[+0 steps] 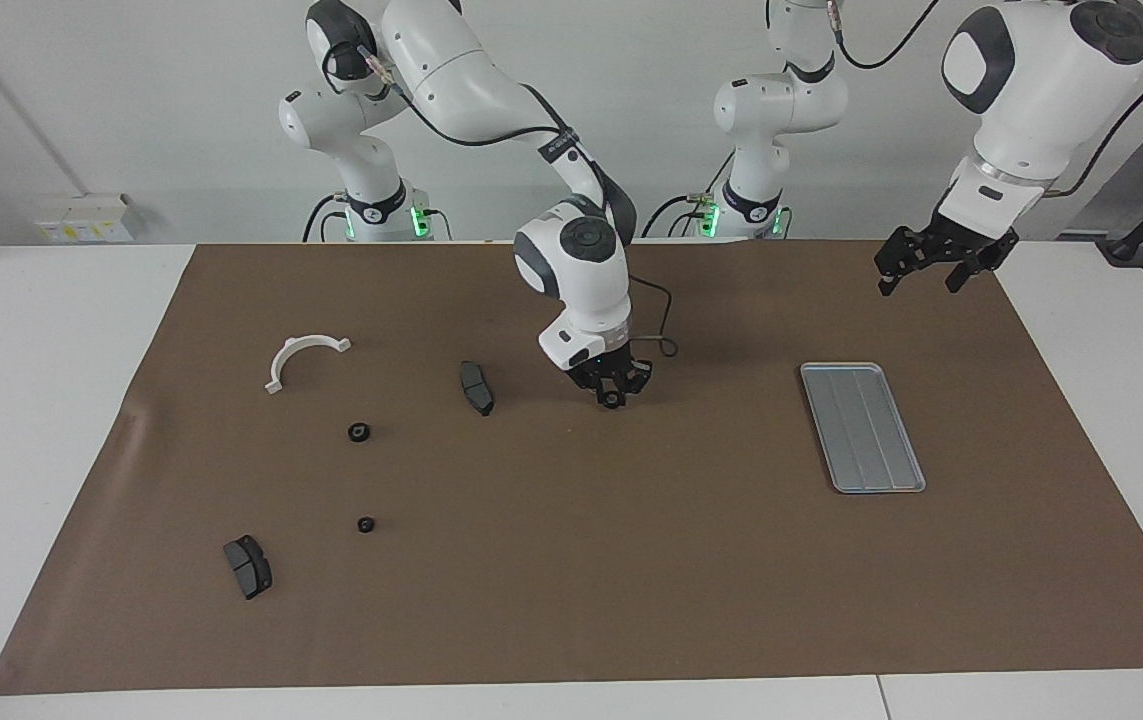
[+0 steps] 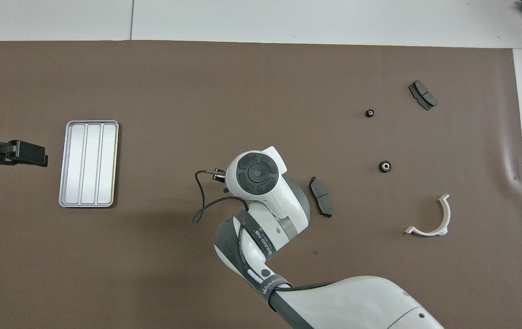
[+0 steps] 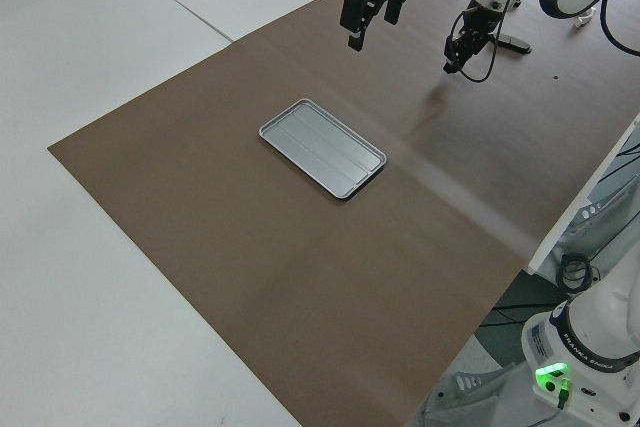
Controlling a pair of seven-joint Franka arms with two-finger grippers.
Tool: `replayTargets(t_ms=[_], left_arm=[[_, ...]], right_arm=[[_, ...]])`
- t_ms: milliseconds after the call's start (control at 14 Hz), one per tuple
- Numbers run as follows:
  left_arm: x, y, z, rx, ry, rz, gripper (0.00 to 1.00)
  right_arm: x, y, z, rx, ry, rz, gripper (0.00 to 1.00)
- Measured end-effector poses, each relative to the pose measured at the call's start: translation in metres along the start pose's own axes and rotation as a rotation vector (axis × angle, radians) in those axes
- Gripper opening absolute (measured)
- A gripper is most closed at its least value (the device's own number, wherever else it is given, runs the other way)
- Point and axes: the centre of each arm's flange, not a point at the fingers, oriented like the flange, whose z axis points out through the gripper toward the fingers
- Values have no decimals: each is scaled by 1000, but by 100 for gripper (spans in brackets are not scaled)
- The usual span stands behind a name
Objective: Pick bearing gear from pile to tray
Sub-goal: 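Carry the bearing to the table center and release it, then reach the left gripper to the bearing while the right gripper returns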
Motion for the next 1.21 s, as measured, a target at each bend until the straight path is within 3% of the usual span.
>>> replayTargets(t_ms=[71,285,428,784,998,1211], left_arm=[[0,-1,0,0,0,-2,100],[-1,-3,-2,0,3,-6,100],[0,-2,-3,0,11,-4,100],[4,45,0,-15,52,-25,100],[7,123,18,-35,53,-44,100],[22,200,42,-44,31,-60,100]], right_arm=[[0,0,1,-1,0,1,41],[1,0,-3,-2,7,-5,74],[15,8,-31,-4,20,14,96],[100,116,-144,-57,2,-25,100],[139,188,-156,-99,-33,-153,100],[162,256,-136,-110,-66,-323,100]])
